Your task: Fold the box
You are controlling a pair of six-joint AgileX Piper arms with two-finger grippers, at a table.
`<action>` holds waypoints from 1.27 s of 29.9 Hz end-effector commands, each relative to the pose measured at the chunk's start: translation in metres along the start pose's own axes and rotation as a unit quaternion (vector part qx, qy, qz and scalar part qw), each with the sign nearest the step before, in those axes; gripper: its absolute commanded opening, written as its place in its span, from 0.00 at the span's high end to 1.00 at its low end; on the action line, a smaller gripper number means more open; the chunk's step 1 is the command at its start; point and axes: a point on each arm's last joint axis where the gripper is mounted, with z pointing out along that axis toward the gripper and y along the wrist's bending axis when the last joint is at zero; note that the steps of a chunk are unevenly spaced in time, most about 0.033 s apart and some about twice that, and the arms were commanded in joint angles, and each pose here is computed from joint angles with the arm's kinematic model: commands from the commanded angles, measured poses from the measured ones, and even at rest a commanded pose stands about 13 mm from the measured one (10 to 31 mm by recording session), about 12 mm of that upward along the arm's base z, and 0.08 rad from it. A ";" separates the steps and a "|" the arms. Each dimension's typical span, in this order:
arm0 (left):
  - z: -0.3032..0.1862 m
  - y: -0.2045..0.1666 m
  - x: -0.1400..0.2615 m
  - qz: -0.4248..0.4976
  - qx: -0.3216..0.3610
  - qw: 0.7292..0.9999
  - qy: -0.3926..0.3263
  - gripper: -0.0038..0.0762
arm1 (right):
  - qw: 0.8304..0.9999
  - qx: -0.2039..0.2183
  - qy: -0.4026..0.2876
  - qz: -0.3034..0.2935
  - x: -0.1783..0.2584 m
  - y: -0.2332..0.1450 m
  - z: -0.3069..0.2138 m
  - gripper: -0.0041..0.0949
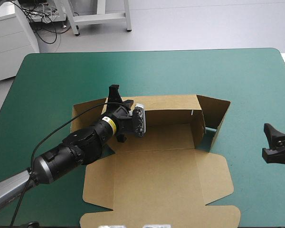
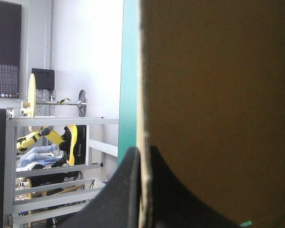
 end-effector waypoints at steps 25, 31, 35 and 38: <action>-0.010 0.000 0.000 -0.021 -0.017 0.999 -0.020 0.99 | 0.982 -0.027 0.188 0.015 -0.080 0.026 0.206 0.20; -0.010 0.000 0.002 -0.025 -0.016 1.000 -0.011 0.99 | 0.972 -0.045 0.225 0.050 -0.071 0.014 0.243 0.20; -0.010 0.000 0.002 -0.025 -0.016 1.000 -0.007 0.99 | 0.961 -0.058 0.255 0.084 -0.059 -0.001 0.264 0.20; -0.010 0.000 0.002 -0.025 -0.016 1.000 -0.007 0.99 | 0.952 -0.064 0.279 0.107 -0.051 -0.009 0.276 0.20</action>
